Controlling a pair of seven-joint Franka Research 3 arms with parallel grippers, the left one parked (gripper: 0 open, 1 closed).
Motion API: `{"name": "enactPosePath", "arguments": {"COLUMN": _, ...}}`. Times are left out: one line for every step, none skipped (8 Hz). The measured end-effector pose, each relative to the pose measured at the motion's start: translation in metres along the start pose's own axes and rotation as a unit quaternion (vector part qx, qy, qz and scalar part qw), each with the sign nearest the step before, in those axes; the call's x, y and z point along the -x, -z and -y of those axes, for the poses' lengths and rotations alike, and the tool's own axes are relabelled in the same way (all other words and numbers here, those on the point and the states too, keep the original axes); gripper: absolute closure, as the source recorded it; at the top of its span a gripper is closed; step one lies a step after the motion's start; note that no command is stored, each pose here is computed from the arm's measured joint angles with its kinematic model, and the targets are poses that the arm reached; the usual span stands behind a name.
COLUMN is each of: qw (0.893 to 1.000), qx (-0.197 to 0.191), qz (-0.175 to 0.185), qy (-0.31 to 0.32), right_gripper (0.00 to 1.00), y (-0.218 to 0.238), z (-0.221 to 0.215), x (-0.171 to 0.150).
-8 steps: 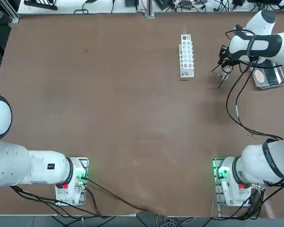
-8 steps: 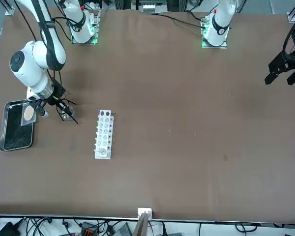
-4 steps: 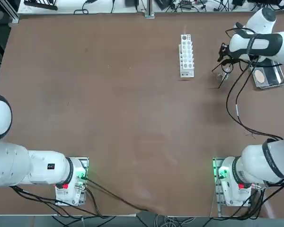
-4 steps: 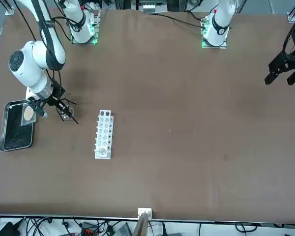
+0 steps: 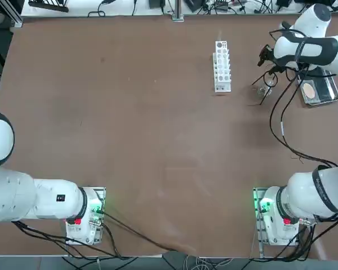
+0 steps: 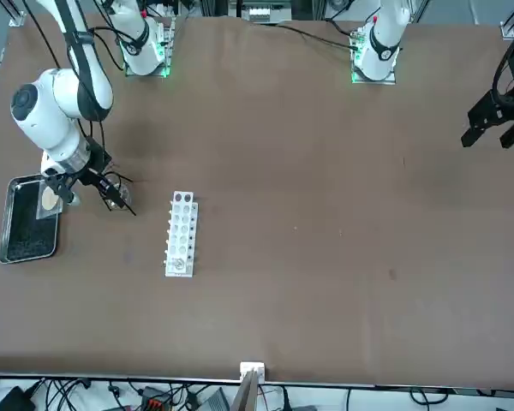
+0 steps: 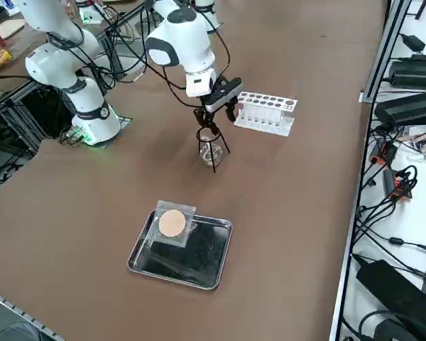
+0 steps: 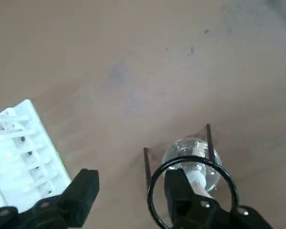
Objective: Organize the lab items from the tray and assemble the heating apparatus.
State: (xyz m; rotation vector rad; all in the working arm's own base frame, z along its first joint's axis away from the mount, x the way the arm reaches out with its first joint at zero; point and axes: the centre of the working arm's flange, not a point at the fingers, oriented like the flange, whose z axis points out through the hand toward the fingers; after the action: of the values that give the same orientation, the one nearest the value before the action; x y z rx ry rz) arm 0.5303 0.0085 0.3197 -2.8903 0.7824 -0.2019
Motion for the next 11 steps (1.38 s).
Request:
{"name": "enactPosePath", "arguments": {"qw": 1.0, "qx": 0.004, "qz": 0.01, "qy": 0.002, "right_gripper": 0.13, "y": 0.011, "z": 0.003, "x": -0.002}}
{"name": "enactPosePath", "arguments": {"qw": 1.0, "qx": 0.011, "qz": 0.023, "qy": 0.003, "right_gripper": 0.14, "y": 0.026, "z": 0.004, "x": -0.005}}
{"name": "enactPosePath", "arguments": {"qw": 0.999, "qx": 0.021, "qz": 0.033, "qy": 0.01, "right_gripper": 0.15, "y": 0.045, "z": 0.003, "x": -0.012}}
{"name": "enactPosePath", "arguments": {"qw": 0.998, "qx": 0.038, "qz": 0.039, "qy": 0.027, "right_gripper": 0.16, "y": 0.065, "z": -0.005, "x": -0.024}}
{"name": "enactPosePath", "arguments": {"qw": 0.996, "qx": 0.061, "qz": 0.044, "qy": 0.053, "right_gripper": 0.17, "y": 0.082, "z": -0.022, "x": -0.038}}
{"name": "enactPosePath", "arguments": {"qw": 0.991, "qx": 0.087, "qz": 0.044, "qy": 0.088, "right_gripper": 0.17, "y": 0.09, "z": -0.046, "x": -0.052}}
{"name": "enactPosePath", "arguments": {"qw": 0.985, "qx": 0.115, "qz": 0.044, "qy": 0.124, "right_gripper": 0.17, "y": 0.09, "z": -0.072, "x": -0.063}}
{"name": "enactPosePath", "arguments": {"qw": 0.977, "qx": 0.144, "qz": 0.048, "qy": 0.153, "right_gripper": 0.19, "y": 0.084, "z": -0.094, "x": -0.071}}
{"name": "enactPosePath", "arguments": {"qw": 0.969, "qx": 0.169, "qz": 0.057, "qy": 0.173, "right_gripper": 0.21, "y": 0.07, "z": -0.111, "x": -0.077}}
{"name": "enactPosePath", "arguments": {"qw": 0.962, "qx": 0.188, "qz": 0.066, "qy": 0.189, "right_gripper": 0.24, "y": 0.049, "z": -0.122, "x": -0.082}}
{"name": "enactPosePath", "arguments": {"qw": 0.954, "qx": 0.204, "qz": 0.073, "qy": 0.207, "right_gripper": 0.24, "y": 0.027, "z": -0.132, "x": -0.085}}
